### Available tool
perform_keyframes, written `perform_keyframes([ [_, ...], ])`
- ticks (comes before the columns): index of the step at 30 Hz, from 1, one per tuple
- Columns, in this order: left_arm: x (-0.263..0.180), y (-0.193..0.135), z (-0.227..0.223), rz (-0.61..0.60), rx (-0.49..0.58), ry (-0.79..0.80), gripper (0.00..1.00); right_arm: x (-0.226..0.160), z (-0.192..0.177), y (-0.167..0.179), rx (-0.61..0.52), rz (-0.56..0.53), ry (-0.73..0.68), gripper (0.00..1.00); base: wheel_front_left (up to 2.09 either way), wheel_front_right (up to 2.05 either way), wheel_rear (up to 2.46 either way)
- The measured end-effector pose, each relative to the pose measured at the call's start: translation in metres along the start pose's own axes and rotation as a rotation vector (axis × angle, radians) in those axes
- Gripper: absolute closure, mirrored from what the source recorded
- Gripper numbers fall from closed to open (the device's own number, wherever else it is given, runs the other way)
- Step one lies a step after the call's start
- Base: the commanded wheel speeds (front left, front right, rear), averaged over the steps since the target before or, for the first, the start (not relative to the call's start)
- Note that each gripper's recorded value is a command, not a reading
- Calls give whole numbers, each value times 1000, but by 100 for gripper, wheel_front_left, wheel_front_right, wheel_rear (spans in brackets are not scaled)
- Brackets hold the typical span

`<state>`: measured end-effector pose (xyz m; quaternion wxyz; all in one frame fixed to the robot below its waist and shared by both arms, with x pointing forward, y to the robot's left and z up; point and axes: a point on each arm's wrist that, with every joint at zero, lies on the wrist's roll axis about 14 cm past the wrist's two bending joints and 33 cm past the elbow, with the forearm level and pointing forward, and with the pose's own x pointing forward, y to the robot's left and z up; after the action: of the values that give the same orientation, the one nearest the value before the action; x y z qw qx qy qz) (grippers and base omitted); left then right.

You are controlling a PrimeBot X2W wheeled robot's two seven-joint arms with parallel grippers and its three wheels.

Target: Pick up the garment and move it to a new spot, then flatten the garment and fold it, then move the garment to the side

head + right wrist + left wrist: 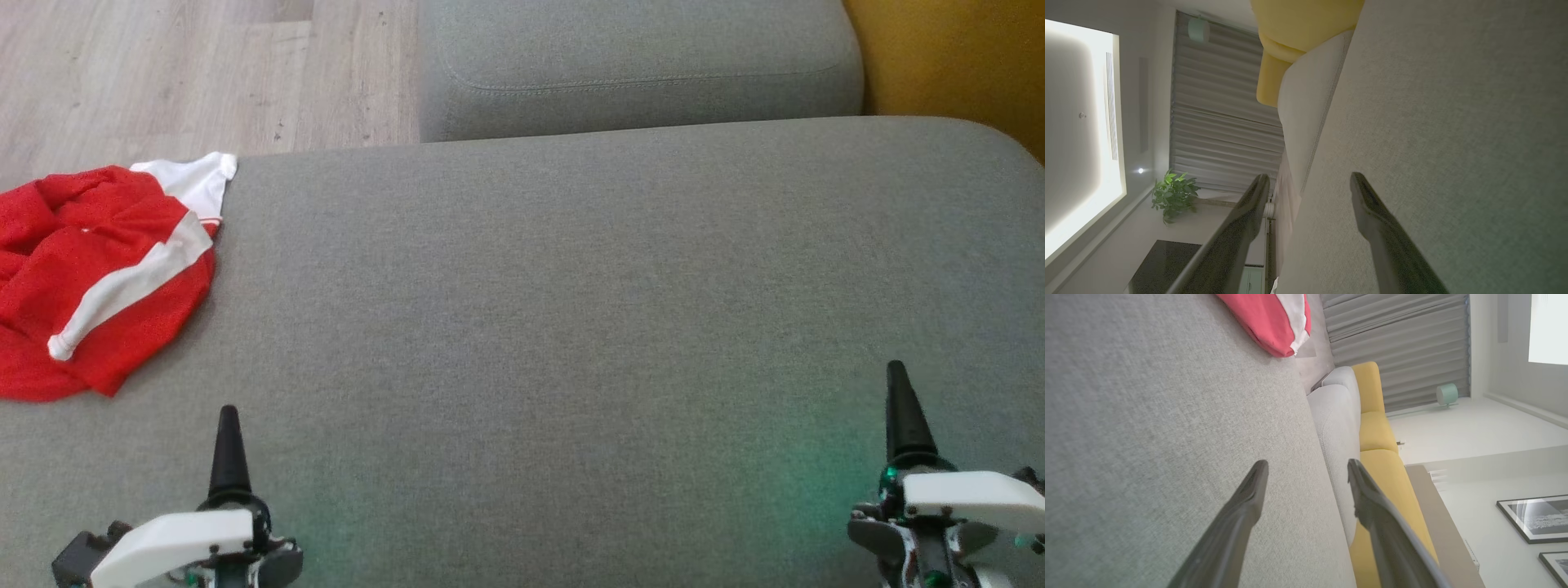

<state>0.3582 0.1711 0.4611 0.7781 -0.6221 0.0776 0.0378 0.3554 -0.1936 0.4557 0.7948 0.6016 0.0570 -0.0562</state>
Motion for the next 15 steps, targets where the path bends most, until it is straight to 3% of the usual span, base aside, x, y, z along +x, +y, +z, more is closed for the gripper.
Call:
perform_keyframes([
  [15, -5, -3, -10, -5, 200, 9, 0, 1, -14, 12, -228, 40, 31, 0, 0, 0, 0],
])
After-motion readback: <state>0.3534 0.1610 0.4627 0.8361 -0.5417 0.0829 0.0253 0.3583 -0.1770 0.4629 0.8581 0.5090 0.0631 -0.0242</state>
